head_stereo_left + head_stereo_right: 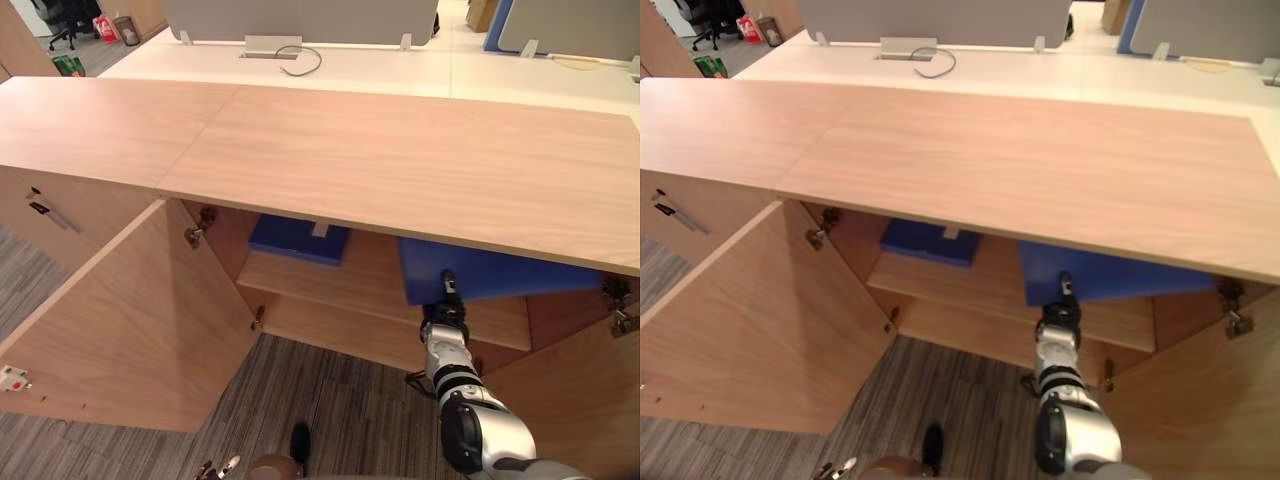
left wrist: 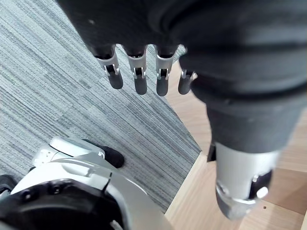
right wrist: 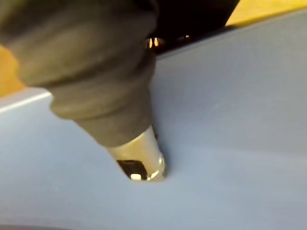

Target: Walk over to the cabinet, pick up the folder, carry it to the office cabinet, place the folder inside the office cabinet, then close the office cabinet door

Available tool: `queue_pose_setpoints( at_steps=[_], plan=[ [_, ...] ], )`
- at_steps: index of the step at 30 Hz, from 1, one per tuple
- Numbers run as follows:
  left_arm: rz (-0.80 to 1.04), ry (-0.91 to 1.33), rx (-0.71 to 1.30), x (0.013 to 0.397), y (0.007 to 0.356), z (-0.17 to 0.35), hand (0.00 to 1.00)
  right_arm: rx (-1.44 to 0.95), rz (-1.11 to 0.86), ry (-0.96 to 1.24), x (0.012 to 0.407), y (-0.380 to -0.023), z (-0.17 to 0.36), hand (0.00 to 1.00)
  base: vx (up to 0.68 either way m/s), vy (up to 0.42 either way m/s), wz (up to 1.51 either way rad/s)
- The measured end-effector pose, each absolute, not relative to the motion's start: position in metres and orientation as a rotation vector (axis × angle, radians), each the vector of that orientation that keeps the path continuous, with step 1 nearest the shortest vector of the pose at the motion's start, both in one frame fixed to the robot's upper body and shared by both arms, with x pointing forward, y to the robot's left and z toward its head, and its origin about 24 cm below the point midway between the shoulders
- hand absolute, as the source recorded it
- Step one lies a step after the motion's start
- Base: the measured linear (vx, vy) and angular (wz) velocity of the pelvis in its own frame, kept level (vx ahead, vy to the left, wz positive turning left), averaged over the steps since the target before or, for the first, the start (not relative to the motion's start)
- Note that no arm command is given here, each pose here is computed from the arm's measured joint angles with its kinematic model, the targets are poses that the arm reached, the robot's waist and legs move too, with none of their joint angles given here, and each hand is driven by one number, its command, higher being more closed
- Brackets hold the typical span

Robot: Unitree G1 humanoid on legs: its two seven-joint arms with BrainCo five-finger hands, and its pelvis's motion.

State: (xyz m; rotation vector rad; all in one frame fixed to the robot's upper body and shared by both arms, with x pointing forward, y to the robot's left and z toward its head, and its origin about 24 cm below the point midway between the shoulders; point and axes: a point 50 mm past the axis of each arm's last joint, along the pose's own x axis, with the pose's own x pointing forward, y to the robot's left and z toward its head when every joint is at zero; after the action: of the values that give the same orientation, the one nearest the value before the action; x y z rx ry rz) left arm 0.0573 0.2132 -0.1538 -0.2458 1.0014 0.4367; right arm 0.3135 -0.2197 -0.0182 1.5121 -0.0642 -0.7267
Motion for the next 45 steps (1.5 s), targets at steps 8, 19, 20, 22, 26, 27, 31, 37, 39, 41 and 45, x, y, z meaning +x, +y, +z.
queue_pose_setpoints(
  at_steps=[8, 19, 20, 22, 26, 27, 31, 37, 39, 41, 45],
  plan=[
    [0.403, 0.868, -0.274, 0.089, 0.203, -0.141, 0.00, 1.679, -0.632, -0.396, 0.358, -0.245, 0.082, 1.00, -0.11, 0.078, 0.31],
    [0.416, 0.868, -0.283, 0.086, 0.204, -0.139, 0.00, 1.689, -0.376, -0.577, 0.389, -0.260, 0.214, 1.00, -0.13, 0.007, -0.01],
    [0.413, 0.867, -0.283, 0.088, 0.204, -0.139, 0.00, 1.680, -0.364, -0.605, 0.388, -0.266, 0.225, 1.00, -0.05, 0.027, 0.07],
    [0.411, 0.864, -0.283, 0.090, 0.203, -0.139, 0.00, 1.677, -0.354, -0.629, 0.386, -0.271, 0.237, 1.00, -0.04, 0.022, 0.06],
    [0.403, 0.867, -0.281, 0.092, 0.201, -0.139, 0.00, 1.669, -0.367, -0.646, 0.384, -0.279, 0.245, 1.00, -0.01, -0.006, 0.05],
    [0.399, 0.869, -0.280, 0.092, 0.200, -0.139, 0.00, 1.669, -0.370, -0.643, 0.384, -0.280, 0.244, 1.00, 0.02, -0.029, 0.04],
    [0.377, 0.866, -0.278, 0.097, 0.196, -0.138, 0.00, 1.653, -0.403, -0.586, 0.387, -0.283, 0.241, 1.00, 0.02, -0.048, 0.07],
    [0.374, 0.860, -0.279, 0.100, 0.196, -0.137, 0.00, 1.552, -0.391, -0.483, 0.396, -0.273, 0.245, 0.00, 0.02, -0.041, 0.05],
    [0.373, 0.854, -0.278, 0.101, 0.196, -0.136, 0.00, 1.557, -0.386, -0.469, 0.398, -0.270, 0.248, 0.00, 0.01, -0.035, 0.16],
    [0.370, 0.851, -0.279, 0.102, 0.196, -0.135, 0.00, 1.555, -0.386, -0.452, 0.400, -0.267, 0.249, 0.00, 0.00, -0.033, 0.12],
    [0.374, 0.854, -0.276, 0.102, 0.196, -0.135, 0.00, 1.487, -0.356, -0.399, 0.404, -0.256, 0.250, 0.00, 0.00, -0.007, 0.01]
  ],
)
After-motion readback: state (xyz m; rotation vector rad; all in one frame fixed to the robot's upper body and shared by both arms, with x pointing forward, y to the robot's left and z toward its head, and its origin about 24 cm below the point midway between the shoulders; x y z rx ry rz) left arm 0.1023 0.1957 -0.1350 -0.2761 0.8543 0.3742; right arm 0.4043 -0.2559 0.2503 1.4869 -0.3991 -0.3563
